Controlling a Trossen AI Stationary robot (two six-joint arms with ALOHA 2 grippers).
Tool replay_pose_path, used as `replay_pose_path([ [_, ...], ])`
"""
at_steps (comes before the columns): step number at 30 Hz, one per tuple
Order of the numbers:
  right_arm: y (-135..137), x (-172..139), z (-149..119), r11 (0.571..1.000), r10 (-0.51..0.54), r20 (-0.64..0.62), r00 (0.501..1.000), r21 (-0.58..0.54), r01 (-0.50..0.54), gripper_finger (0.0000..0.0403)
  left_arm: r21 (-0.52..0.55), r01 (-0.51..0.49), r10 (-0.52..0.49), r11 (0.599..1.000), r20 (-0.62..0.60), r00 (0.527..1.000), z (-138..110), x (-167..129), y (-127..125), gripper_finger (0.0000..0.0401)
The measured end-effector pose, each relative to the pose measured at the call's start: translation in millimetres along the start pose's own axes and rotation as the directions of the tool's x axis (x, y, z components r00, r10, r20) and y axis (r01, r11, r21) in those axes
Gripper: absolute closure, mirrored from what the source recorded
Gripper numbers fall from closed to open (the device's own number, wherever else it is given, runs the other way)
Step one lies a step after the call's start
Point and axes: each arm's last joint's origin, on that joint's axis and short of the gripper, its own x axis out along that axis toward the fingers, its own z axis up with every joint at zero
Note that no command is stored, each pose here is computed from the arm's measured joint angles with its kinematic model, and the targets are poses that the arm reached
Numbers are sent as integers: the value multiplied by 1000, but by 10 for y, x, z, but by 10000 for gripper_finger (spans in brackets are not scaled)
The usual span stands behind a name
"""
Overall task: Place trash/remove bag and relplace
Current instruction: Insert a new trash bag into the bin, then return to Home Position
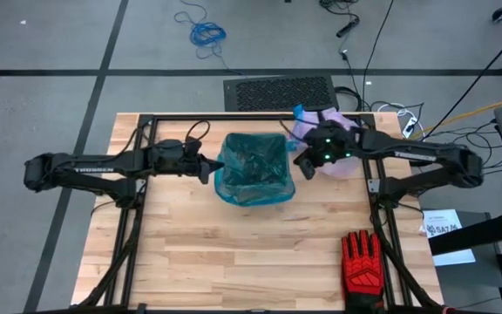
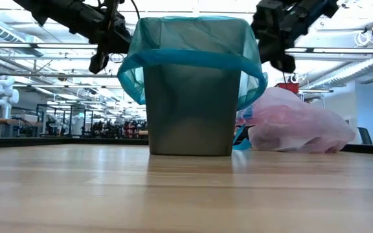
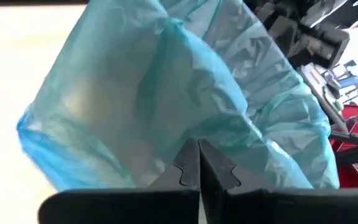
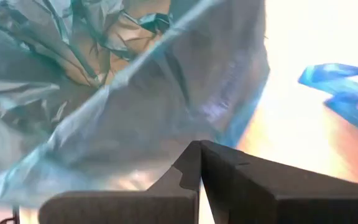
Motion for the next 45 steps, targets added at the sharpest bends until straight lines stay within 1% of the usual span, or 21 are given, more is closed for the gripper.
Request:
replay_pose_path([
  [5, -28, -309, -54, 1000, -10, 22, 1000, 8, 10, 403, 17, -1, 1, 1000, 27, 1000, 44, -124, 5, 401],
  [10, -11, -587, -79, 1000, 17, 104, 994, -9, -16, 403, 119, 21, -31, 993, 76, 997, 141, -292, -61, 401],
  [13, 15, -750, -108, 995, 47, 155, 987, -96, -32, 403, 190, 30, -51, 981, 105, 993, 207, -452, -121, 401],
  [15, 27, -863, -134, 985, 60, 193, 979, -169, -27, 403, 266, 45, -86, 963, 142, 986, 236, -563, -154, 401],
  [17, 40, -977, -169, 970, 45, 251, 967, -242, 17, 403, 341, 22, -91, 940, 187, 978, 250, -677, -165, 401],
  [20, 30, -1078, -294, 944, 17, 351, 936, -314, 101, 403, 362, -47, -57, 931, 269, 961, 192, -850, -113, 401],
  [22, 7, -1086, -408, 935, 36, 428, 903, -333, 121, 403, 368, -59, -62, 928, 309, 949, 108, -954, -50, 401],
  [24, -37, -1056, -539, 935, 54, 514, 856, -327, 137, 403, 369, -68, -65, 927, 336, 939, -2, -989, 40, 401],
  [27, -134, -915, -750, 942, 67, 614, 786, -298, 153, 403, 358, -85, -61, 930, 377, 924, -161, -961, 183, 401],
  [29, -214, -783, -887, 948, 50, 644, 763, -272, 168, 403, 365, -103, -45, 925, 378, 925, -270, -895, 283, 401],
  [31, -290, -668, -1011, 950, 31, 651, 759, -255, 180, 403, 385, -122, -41, 915, 388, 921, -319, -869, 332, 401],
  [33, -346, -591, -1101, 953, 29, 653, 757, -247, 177, 403, 412, -168, -2, 896, 381, 924, -375, -846, 396, 401],
  [36, -416, -510, -1210, 956, 29, 637, 770, -244, 166, 403, 425, -210, 40, 880, 375, 926, -399, -864, 433, 401],
  [38, -430, -501, -1250, 956, 62, 641, 765, -259, 139, 403, 427, -242, 86, 871, 352, 932, -437, -880, 479, 401],
  [40, -422, -539, -1270, 946, 138, 667, 732, -307, 101, 403, 428, -260, 131, 865, 308, 942, -496, -912, 543, 401],
  [42, -459, -531, -1330, 943, 167, 673, 720, -323, 83, 403, 419, -279, 180, 864, 260, 949, -561, -955, 613, 401],
  [44, -527, -475, -1424, 943, 175, 670, 722, -326, 74, 403, 408, -277, 188, 870, 245, 951, -624, -976, 677, 401],
  [45, -563, -439, -1473, 945, 178, 669, 722, -321, 65, 403, 410, -253, 163, 876, 242, 956, -659, -966, 702, 401],
])
